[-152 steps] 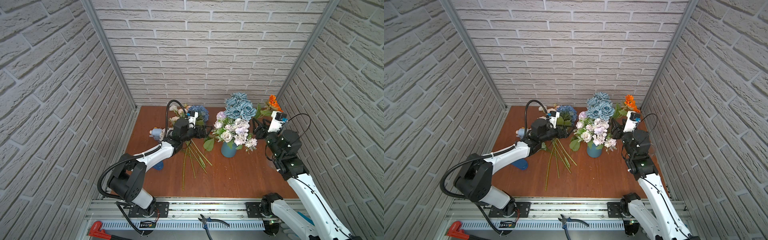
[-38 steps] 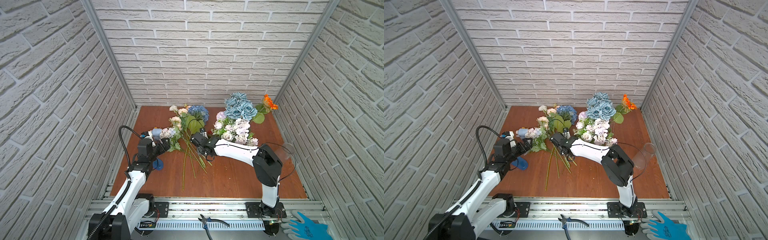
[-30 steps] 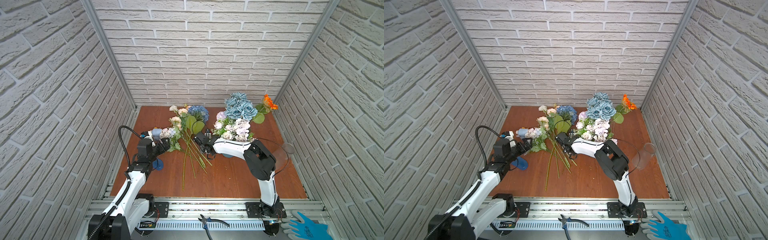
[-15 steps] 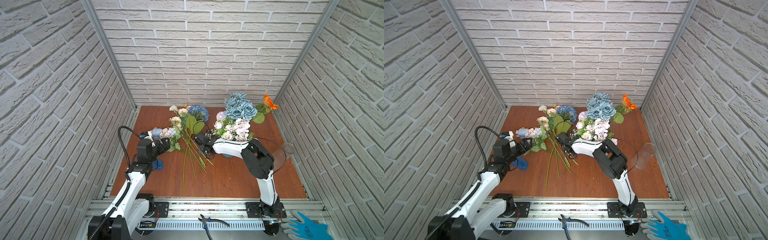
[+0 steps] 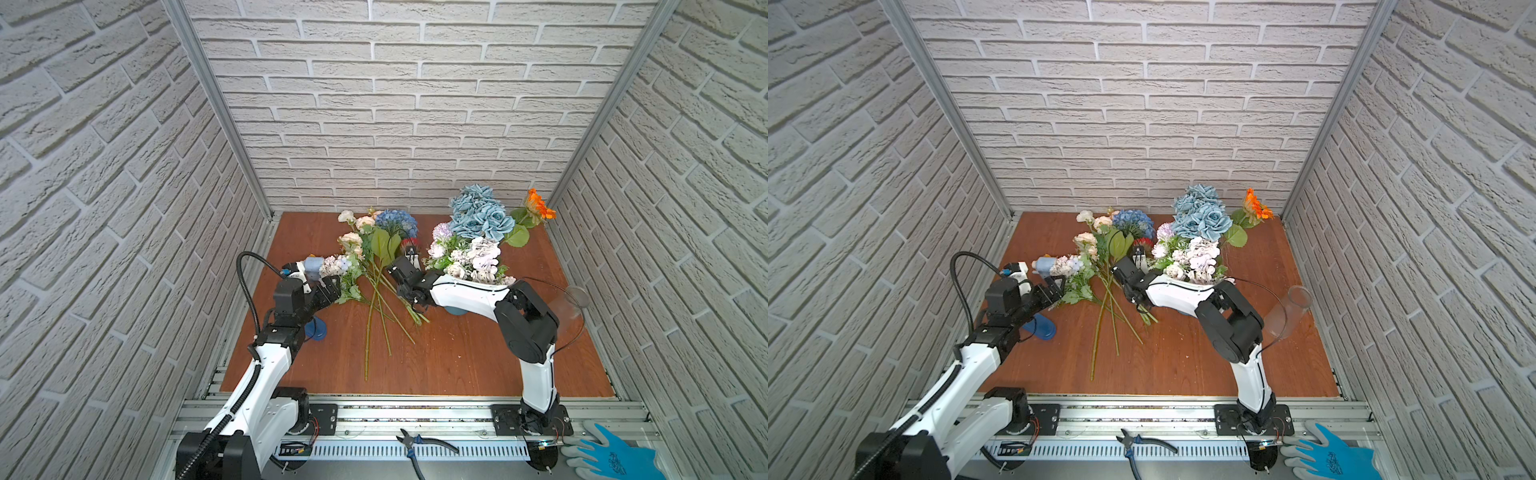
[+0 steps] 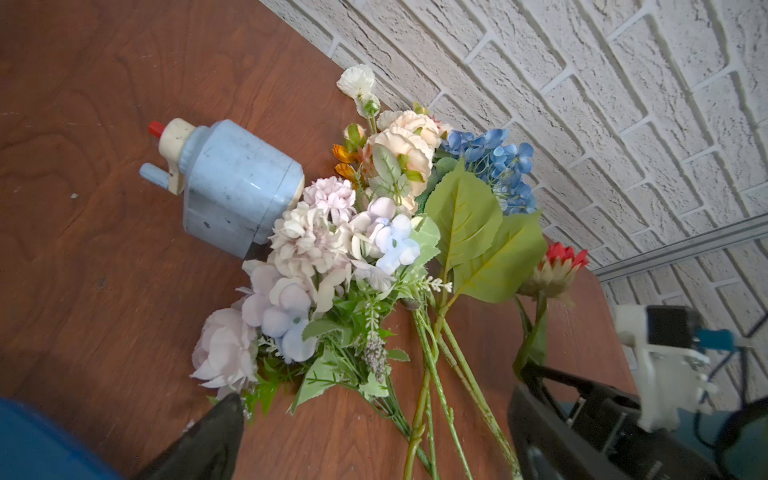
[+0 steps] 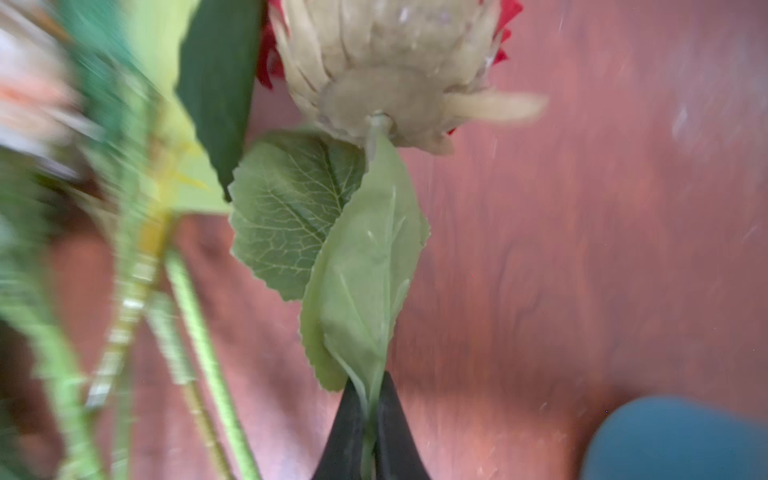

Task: Arrange the flowers into the vase
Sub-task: 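Close the right gripper on the red gerbera stem and lift, then carry the red gerbera with the right gripper past the vase, raised high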

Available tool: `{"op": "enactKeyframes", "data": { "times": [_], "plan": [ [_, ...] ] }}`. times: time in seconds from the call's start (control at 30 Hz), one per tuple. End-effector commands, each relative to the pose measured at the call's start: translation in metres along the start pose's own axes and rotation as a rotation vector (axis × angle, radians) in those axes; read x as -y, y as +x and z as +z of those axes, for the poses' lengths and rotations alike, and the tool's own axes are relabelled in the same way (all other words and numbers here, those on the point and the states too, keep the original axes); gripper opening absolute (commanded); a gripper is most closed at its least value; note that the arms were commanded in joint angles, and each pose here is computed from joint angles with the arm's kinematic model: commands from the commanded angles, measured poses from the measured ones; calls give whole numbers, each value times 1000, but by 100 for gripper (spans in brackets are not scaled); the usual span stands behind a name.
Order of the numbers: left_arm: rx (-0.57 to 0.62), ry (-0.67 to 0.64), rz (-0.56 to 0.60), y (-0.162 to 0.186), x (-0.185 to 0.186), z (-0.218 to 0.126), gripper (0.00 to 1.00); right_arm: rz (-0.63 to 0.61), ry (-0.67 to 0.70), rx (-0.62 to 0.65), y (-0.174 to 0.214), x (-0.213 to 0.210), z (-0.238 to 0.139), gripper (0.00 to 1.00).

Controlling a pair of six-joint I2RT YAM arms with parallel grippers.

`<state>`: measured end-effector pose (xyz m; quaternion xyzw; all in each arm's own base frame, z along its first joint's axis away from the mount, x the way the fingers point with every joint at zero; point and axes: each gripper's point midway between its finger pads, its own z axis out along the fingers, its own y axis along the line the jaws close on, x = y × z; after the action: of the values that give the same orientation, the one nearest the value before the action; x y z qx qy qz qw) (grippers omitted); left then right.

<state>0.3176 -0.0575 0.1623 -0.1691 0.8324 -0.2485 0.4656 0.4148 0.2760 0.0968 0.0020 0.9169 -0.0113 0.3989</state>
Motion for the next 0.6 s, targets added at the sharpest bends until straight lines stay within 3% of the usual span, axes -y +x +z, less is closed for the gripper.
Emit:
{"op": "enactKeyframes", "data": {
  "times": [0.0, 0.13, 0.33, 0.57],
  "plan": [
    [34, 74, 4, -6, 12, 3, 98, -55, -60, 272, -59, -17, -39, 6],
    [7, 104, -7, -1, 16, 11, 98, -102, -94, 408, -84, -29, -60, 6],
    [-11, 133, 6, 4, 25, 17, 98, -144, -239, 479, -110, -61, -85, 6],
    [-29, 183, 33, 10, 40, 19, 98, -140, -371, 599, -157, -54, -161, 6]
  ]
}}
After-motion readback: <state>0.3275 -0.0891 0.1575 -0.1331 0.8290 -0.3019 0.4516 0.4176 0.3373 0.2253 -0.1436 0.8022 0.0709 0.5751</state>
